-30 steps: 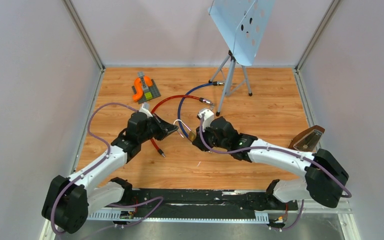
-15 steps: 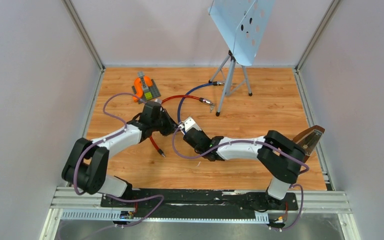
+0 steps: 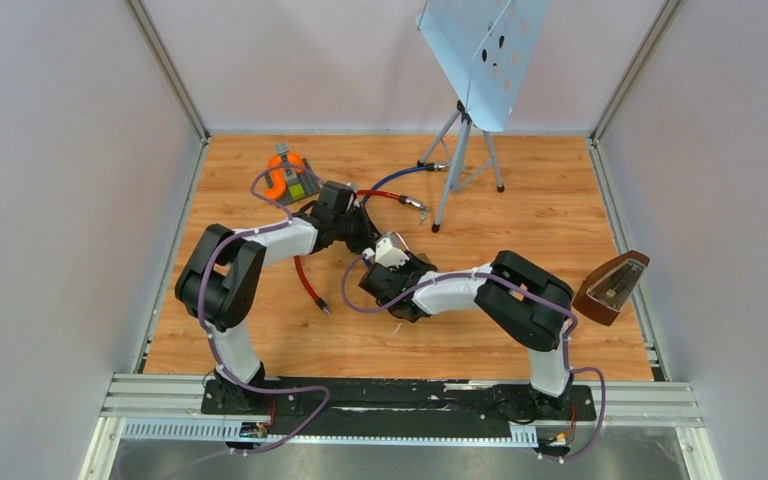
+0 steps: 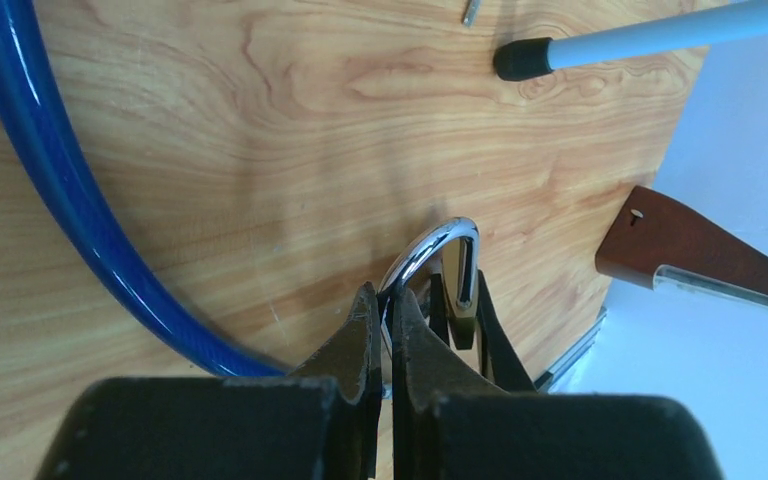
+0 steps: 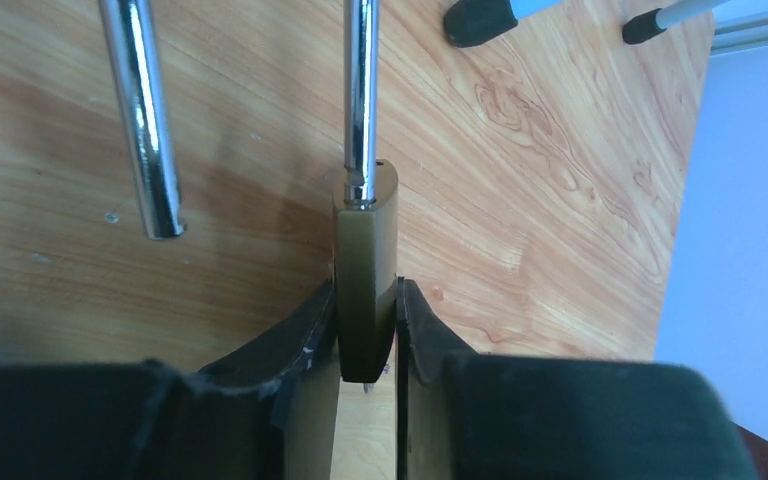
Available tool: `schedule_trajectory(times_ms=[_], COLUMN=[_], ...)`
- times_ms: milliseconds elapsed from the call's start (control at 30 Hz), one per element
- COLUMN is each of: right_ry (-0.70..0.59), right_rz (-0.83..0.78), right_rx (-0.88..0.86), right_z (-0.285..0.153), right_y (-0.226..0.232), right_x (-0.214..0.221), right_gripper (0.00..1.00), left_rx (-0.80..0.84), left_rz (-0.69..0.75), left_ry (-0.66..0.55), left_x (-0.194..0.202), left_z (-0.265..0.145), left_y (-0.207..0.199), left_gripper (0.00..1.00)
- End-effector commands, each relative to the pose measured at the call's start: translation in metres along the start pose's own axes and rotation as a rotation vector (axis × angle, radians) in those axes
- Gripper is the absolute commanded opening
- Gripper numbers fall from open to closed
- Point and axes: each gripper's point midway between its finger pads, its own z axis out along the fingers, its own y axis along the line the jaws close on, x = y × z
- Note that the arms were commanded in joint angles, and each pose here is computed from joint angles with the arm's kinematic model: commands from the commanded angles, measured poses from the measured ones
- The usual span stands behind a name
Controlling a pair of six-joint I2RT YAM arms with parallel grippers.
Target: Unlock with the key
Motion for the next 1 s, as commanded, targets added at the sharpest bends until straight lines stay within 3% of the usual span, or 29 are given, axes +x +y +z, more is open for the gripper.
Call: schedule_trajectory(times_ms=[0, 133, 300, 500, 767, 833, 900, 933, 967], right_ry=[0.070, 0.035, -0.043, -0.074, -0.171, -0.207, -0.269, -0.300, -0.324], right_rz=[-0.037, 0.058, 0.167, 0.340, 0.734, 0.833, 0.907, 0.932, 0.953], right_rx=[-0.073, -0.335, -0.609, -0.781, -0.695, -0.624, -0.545, -0.500, -0.453], right_z=[-0.001, -0.031, -0.078, -0.105, -0.094, -0.090, -0.095, -0.098, -0.100], right_y=[0.008, 0.028, 0.033, 0.011, -0.090, -0.124, -0.155, -0.170, -0.182], right_x=[0.018, -0.001, -0.030, -0.047, -0.058, -0.054, -0.050, -0.047, -0.044], right_gripper=[0.31, 0.63, 0.85, 0.94, 0.94, 0.94, 0.96, 0.98, 0.99], left_rx=[-0.079, -0.183, -0.291, -0.303, -0.288, -0.270, -0.243, -0.232, -0.227], left_rz=[0.049, 0.061, 0.070, 0.084, 0.146, 0.157, 0.172, 0.180, 0.192], left_ry=[0.043, 0.043, 0.031, 0.053, 0.040, 0.036, 0.023, 0.004, -0.011], left_x=[0.006, 0.006, 0.003, 0.004, -0.003, -0.007, -0.010, -0.013, -0.015], left_z=[0.005, 0.003, 0.000, 0.011, 0.031, 0.036, 0.036, 0.032, 0.029], left_y=[0.019, 0.039, 0.060, 0.060, 0.031, 0.020, 0.009, 0.003, 0.001], left_gripper=[0.00, 0.00, 0.00, 0.00, 0.01, 0.07, 0.42, 0.53, 0.74])
